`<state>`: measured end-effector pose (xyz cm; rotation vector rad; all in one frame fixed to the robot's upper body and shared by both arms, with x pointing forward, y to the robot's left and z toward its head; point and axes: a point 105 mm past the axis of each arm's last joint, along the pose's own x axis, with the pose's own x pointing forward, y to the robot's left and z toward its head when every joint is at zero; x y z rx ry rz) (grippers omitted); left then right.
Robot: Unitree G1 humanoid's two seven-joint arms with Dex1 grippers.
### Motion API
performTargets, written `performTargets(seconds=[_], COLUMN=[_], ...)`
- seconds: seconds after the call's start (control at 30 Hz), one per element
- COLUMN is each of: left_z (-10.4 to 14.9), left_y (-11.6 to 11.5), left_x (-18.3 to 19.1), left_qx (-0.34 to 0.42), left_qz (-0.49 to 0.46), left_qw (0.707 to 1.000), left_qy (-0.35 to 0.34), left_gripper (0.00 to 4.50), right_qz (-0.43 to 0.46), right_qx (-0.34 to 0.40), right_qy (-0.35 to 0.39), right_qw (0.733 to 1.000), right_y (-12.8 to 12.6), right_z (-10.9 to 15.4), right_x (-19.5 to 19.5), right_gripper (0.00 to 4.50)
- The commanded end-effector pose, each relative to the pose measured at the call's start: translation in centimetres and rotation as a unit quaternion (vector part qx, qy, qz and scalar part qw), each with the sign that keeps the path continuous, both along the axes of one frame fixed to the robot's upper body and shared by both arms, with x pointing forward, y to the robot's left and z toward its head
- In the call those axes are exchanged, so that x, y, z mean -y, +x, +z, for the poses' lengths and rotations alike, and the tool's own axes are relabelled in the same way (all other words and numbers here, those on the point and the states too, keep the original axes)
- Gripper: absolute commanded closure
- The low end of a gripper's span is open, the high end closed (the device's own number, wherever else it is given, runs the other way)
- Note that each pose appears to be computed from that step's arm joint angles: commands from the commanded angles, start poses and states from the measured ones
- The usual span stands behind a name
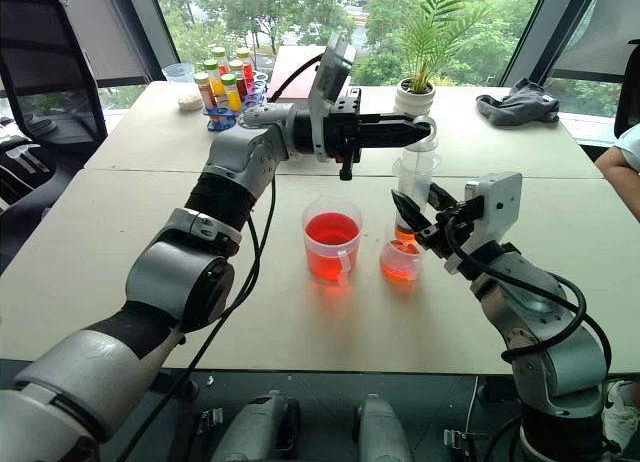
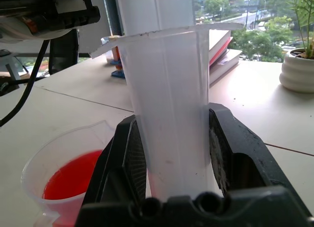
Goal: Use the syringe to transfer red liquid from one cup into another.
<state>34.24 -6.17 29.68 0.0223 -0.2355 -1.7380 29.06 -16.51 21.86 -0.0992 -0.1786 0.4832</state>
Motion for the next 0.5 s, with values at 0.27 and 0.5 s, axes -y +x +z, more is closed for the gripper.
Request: performTargets(seconds=[0.27, 0.5], left_z=[-4.9, -6.1], left_y=[-0.7, -0.7], left_x=[1.3, 1.3], left_qx=[-0.008, -0.015], left_qz=[-0.018, -0.015], left_qw=[0.998, 0.997], left_qy=[0.066, 0.074], left_gripper=[4.47, 4.47], right_qz=[-0.003, -0.006], right_qx=[0.126, 0.130], right_qy=[0.002, 0.001], right_qw=[0.992, 0.991], right_y=[-1.7, -1.9], right_z=[7.1, 7.7], right_x=[0.1, 0.3], right_gripper=[3.12, 3.12])
